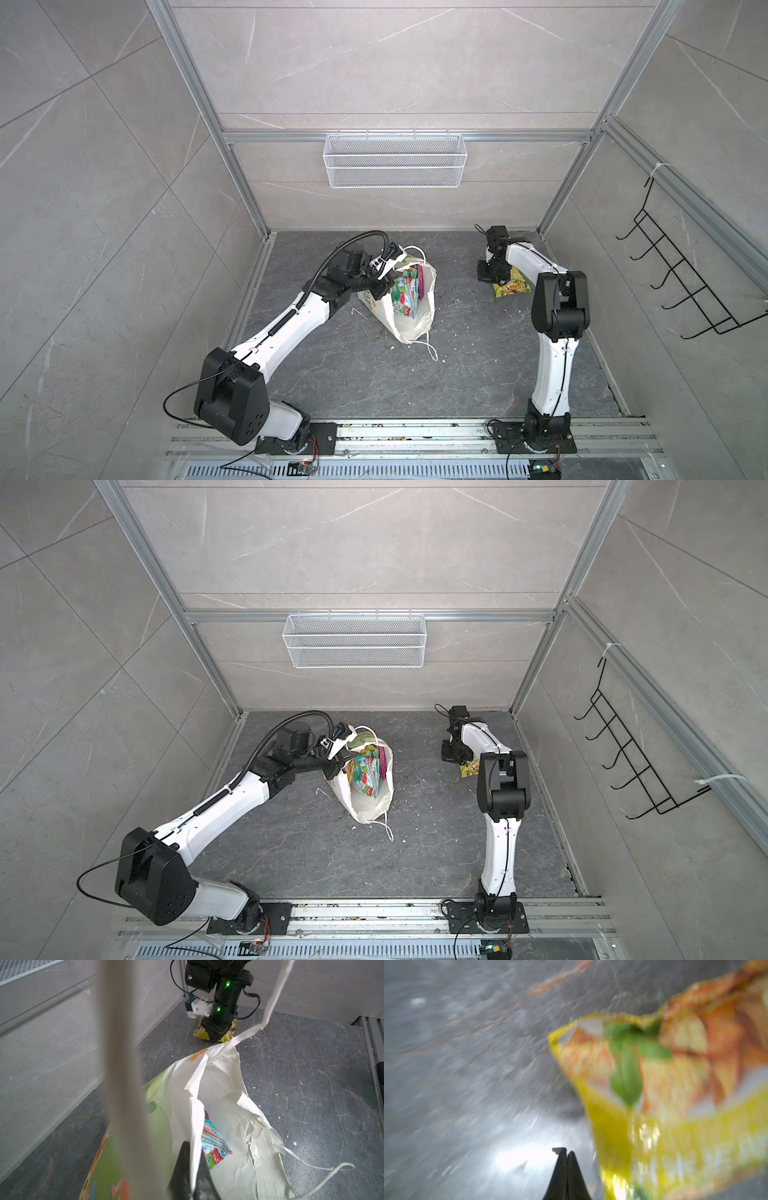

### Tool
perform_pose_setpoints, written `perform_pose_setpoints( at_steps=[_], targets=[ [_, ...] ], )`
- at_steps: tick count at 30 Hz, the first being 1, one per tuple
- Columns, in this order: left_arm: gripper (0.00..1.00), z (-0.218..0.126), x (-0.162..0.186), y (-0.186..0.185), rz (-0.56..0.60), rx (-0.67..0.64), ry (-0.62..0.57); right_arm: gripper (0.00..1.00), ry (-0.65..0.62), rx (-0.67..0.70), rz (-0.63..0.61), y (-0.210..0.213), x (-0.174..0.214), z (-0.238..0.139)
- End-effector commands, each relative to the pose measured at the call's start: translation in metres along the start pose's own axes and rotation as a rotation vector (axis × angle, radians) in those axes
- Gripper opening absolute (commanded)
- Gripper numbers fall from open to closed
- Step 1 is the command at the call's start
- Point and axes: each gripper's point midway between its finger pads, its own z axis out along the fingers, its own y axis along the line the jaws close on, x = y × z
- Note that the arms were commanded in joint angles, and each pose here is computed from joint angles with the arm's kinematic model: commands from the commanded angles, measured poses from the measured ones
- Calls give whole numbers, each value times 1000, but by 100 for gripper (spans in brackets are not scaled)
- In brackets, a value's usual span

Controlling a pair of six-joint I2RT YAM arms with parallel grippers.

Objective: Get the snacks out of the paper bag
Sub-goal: 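Move the right gripper back to the bag opening held by the left gripper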

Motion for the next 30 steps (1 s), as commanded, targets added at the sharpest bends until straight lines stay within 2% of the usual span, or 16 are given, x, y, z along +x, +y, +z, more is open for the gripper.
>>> perform_pose_setpoints(
  at_steps=[1,4,8,11,16,19,23,26,30],
  targets=[
    [0,-13,-45,0,48,-3,-121,20,-203,-248,47,43,-16,-80],
    [0,-12,-46,0,47,-2,-122,22,-317,-400,77,66,-2,-125],
    [0,-10,-48,-1,42,1,-123,27,-476,-608,-11,122,40,-179],
    [0,-8,-46,-2,51,-1,-118,28,-547,-730,-23,153,73,-202],
    [0,-4,-46,-1,51,-2,-116,24,-610,-727,-80,182,115,-206],
    [0,-2,-45,-1,47,3,-114,25,-575,-735,-118,203,131,-190],
    [0,0,-46,-1,42,6,-113,26,-475,-691,-134,225,138,-156],
    [0,0,-46,0,43,4,-113,26,-479,-717,-118,237,137,-148],
    [0,0,-46,-1,43,7,-114,28,-455,-657,-120,246,133,-132]
  ],
)
